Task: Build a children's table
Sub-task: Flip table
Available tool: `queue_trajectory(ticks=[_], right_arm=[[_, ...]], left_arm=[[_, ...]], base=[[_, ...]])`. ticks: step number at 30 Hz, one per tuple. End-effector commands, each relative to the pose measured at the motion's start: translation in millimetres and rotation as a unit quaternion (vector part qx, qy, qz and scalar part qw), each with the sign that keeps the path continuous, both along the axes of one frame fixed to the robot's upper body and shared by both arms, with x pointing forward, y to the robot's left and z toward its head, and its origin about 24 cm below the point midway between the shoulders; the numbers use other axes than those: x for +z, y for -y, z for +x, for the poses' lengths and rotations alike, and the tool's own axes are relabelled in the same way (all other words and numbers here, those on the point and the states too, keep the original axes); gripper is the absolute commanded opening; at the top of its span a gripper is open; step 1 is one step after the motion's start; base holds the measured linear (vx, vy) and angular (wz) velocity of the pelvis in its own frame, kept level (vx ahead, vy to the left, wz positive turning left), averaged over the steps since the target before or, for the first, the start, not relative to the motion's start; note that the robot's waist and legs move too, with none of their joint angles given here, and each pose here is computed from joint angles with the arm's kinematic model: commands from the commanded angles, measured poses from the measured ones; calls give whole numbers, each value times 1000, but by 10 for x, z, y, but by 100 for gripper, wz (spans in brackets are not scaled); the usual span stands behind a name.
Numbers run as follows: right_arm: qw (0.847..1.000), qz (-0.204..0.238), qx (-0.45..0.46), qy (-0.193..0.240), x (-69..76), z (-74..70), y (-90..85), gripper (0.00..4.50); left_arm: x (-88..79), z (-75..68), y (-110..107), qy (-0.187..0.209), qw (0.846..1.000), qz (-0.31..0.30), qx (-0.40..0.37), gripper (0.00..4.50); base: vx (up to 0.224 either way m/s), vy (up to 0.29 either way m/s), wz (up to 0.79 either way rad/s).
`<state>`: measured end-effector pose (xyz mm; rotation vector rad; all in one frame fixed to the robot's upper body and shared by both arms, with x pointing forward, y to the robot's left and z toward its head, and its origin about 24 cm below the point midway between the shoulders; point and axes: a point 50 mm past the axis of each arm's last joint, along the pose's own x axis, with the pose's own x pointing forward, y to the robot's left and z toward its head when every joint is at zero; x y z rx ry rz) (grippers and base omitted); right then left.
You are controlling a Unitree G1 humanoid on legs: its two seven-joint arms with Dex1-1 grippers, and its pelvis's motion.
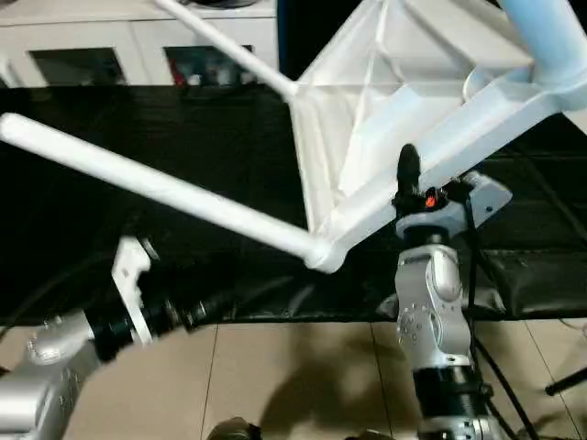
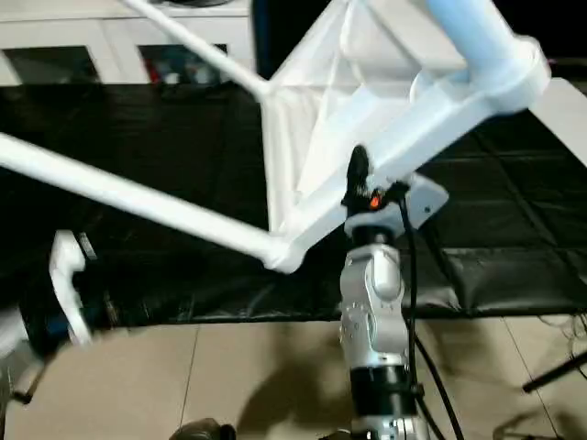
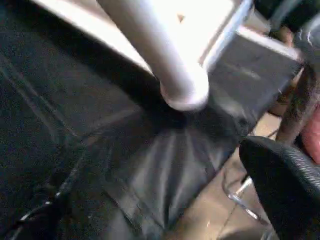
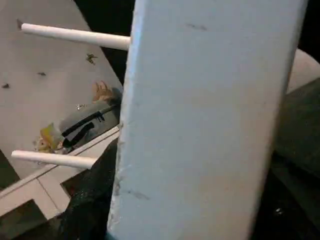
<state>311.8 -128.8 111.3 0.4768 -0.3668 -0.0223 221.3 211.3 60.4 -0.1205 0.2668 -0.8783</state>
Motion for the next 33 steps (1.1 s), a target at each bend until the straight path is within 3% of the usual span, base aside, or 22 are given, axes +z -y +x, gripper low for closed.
queue_trajectory(ticks=[1, 7, 9, 12, 15, 16, 17, 18, 20, 21, 22, 23, 24, 25, 26, 27, 28, 29, 30, 31, 32, 33], right_arm=[[997, -39, -14, 67, 305, 27, 22, 197], [993, -104, -36, 46, 375, 130, 15, 196], [992, -115, -42, 40, 387, 148, 18, 196], [985, -165, -45, 37, 435, 184, 0, 194], [983, -174, -36, 39, 447, 191, -26, 194], [981, -191, -29, 35, 445, 201, -63, 194], [979, -201, -29, 29, 437, 210, -75, 193], [979, -201, -29, 29, 437, 210, -75, 193], [974, -222, -29, 20, 426, 226, -94, 193], [969, -243, -30, 14, 435, 246, -113, 193], [967, -252, -30, 10, 437, 258, -123, 193], [967, -253, -31, 10, 437, 259, -124, 193], [965, -262, -31, 7, 436, 271, -135, 227], [963, -269, -25, -3, 416, 293, -153, 227], [963, -269, -25, -3, 416, 293, -153, 261], [963, -269, -14, -15, 386, 324, -176, 263], [963, -270, -9, -21, 375, 336, -186, 265], [961, -276, 2, -33, 353, 361, -214, 270], [960, -278, 4, -37, 349, 365, -219, 279], [960, -278, 5, -38, 348, 366, -220, 302], [958, -282, 13, -48, 334, 365, -235, 302], [958, -282, 13, -48, 334, 365, -235, 308]], left_arm=[[95, 7, 37, 29, 999, 14, -8, 450], [284, -95, 170, 71, 996, 38, -35, 450], [383, -79, 204, 91, 994, 47, -34, 450], [732, 40, 258, 168, 981, 96, -31, 450], [832, 85, 262, 188, 974, 119, -31, 450], [1147, 219, 281, 257, 954, 156, -26, 450], [1319, 274, 294, 294, 940, 172, -20, 450], [1319, 274, 294, 294, 940, 172, -20, 450], [1594, 335, 314, 355, 912, 206, -13, 450], [1880, 364, 344, 415, 882, 222, -4, 450], [2006, 363, 362, 443, 867, 228, -3, 450], [2018, 363, 364, 445, 866, 228, -3, 450], [2157, 357, 385, 477, 845, 241, -3, 450], [2263, 360, 389, 507, 821, 262, 4, 450], [2263, 360, 389, 507, 821, 262, 4, 450], [2362, 369, 381, 537, 795, 283, 17, 450], [2409, 376, 374, 551, 781, 291, 27, 450], [2534, 393, 351, 584, 750, 307, 55, 450], [2586, 401, 335, 598, 733, 316, 71, 450], [2602, 403, 330, 602, 728, 319, 75, 450], [2668, 437, 287, 611, 708, 341, 97, 450], [2668, 437, 287, 611, 708, 341, 97, 450]], base=[[0, 0, 0], [0, 0, 0], [0, 0, 0], [0, 0, 0], [0, 0, 0], [0, 0, 0], [0, 0, 0], [0, 0, 0], [0, 0, 0], [0, 0, 0], [0, 0, 0], [0, 0, 0], [0, 0, 0], [0, 0, 0], [0, 0, 0], [0, 0, 0], [0, 0, 0], [0, 0, 0], [0, 0, 0], [0, 0, 0], [0, 0, 0], [0, 0, 0]])
